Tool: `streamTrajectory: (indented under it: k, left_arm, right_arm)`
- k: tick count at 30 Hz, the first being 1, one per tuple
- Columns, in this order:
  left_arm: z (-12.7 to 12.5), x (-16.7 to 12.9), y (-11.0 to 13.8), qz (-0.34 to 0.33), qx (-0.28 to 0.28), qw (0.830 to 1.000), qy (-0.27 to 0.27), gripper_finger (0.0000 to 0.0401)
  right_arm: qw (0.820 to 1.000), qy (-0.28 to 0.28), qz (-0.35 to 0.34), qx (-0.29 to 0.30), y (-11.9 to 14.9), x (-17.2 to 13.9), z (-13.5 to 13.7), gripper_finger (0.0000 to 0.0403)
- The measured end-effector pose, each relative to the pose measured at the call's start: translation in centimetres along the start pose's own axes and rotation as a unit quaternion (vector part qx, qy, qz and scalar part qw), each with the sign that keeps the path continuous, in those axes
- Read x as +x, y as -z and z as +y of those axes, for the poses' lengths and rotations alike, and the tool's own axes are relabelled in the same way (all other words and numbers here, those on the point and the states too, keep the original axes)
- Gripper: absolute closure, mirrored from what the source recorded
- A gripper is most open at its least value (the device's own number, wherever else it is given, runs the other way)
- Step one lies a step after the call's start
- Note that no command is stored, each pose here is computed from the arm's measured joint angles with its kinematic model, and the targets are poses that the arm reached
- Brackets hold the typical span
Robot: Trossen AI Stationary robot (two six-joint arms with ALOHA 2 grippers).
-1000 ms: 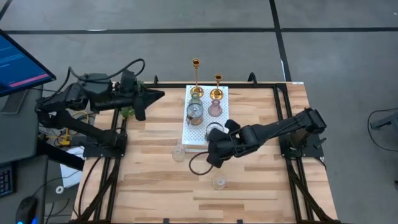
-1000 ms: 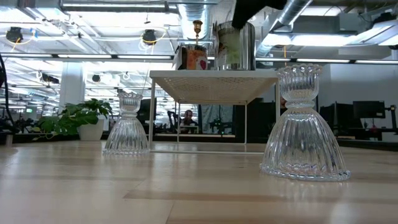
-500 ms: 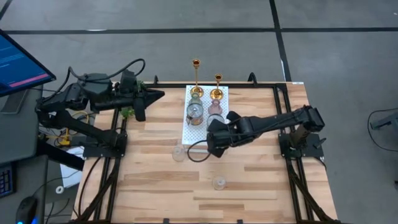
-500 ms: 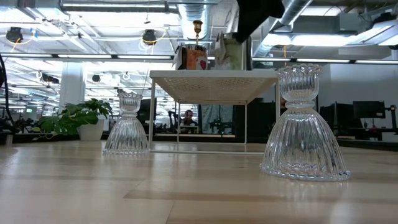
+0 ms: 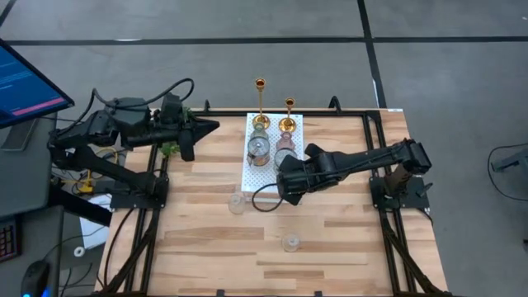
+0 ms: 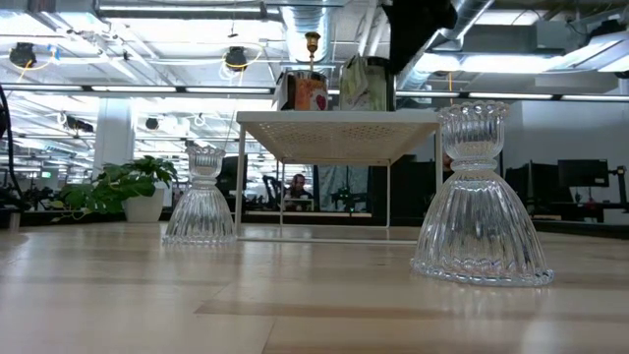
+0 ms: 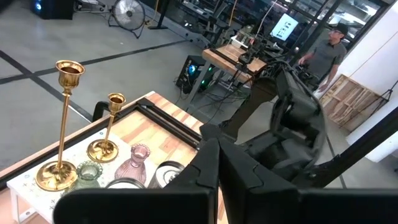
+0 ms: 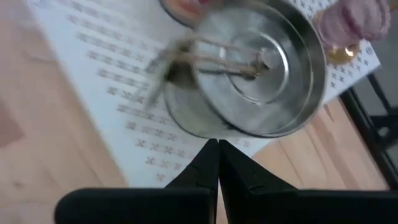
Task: Pick & Place candle stick holders
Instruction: Put the silver scented candle on the shelf
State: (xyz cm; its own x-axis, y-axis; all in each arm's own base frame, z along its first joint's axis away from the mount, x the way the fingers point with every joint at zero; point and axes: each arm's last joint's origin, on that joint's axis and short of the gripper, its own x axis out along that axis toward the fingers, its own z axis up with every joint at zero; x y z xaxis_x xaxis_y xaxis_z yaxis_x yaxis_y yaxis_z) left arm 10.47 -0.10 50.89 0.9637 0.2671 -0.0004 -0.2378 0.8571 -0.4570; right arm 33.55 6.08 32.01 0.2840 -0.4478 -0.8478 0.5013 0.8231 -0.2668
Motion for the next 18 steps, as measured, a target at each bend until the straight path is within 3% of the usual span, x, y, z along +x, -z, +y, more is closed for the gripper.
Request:
streamTrajectory:
  k: [7,18]
  left_arm:
    - [0.0,0.0,0.0,0.000,0.009,1.000,0.000,0.0392]
    - [0.0,0.0,0.0,0.004,0.014,1.000,0.009,0.0393]
  right_arm:
    - [0.986,-0.095,-0.131,-0.030,-2.1,-4.3,1.2,0.0403]
    - [0.986,-0.115,-0.121,-0.021,-4.8,-1.9,-1.0,0.0403]
